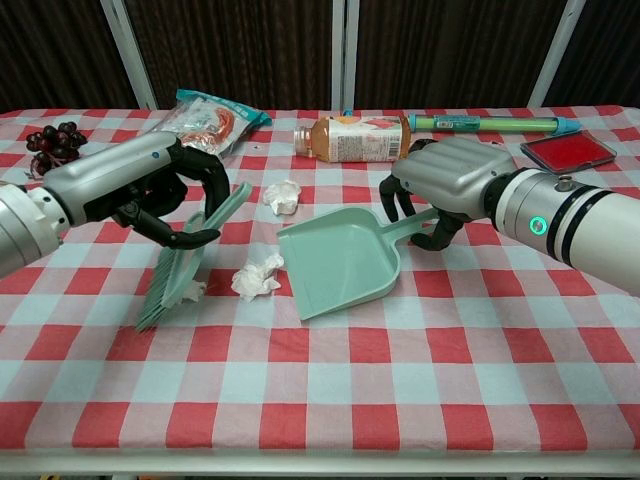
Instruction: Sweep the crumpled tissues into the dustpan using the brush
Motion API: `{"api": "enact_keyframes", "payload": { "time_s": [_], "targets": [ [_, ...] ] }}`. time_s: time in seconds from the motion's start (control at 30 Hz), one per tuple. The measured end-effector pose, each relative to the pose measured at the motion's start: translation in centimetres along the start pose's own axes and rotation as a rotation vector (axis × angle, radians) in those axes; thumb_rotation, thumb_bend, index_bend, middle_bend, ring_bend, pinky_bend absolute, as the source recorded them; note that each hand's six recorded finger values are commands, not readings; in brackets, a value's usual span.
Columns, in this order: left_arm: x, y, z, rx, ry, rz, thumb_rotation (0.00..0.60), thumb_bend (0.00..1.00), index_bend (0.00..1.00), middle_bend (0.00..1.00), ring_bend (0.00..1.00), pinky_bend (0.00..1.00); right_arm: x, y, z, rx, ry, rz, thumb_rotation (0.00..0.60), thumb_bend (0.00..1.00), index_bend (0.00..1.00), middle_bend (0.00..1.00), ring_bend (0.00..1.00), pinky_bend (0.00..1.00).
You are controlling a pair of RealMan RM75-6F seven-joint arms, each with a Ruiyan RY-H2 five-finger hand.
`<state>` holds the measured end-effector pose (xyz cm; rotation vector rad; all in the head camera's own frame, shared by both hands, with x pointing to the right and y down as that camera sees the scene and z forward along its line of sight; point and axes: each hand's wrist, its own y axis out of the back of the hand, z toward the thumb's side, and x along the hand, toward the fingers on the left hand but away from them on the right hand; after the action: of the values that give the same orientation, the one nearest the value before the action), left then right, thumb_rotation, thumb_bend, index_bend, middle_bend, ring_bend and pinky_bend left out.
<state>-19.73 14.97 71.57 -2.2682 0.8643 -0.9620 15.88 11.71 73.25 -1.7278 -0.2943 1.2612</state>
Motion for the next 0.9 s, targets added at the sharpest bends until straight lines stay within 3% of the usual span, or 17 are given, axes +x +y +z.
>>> {"api": "enact_keyframes", "payload": {
  "time_s": [0.73, 0.9],
  "targets": [
    [5.2, -1.7, 4.4, -0.108, -0.061, 0.041, 0.6, 0.47, 0.53, 0.59, 0.83, 0.97, -0.1, -0.2, 1.2, -0.051, -0.002, -0.005, 0.6, 0.36, 0.61, 0.56, 0.28, 0.08],
    [6.2, -1.4, 5.3, -0.181, -0.067, 0.064, 0.6, 0.47, 0.53, 0.59, 0.83, 0.97, -0.1, -0.4, 1.0, -0.102, -0.018, -0.006, 0.6, 0.36, 0.61, 0.56, 0.29, 0.08]
  ]
}}
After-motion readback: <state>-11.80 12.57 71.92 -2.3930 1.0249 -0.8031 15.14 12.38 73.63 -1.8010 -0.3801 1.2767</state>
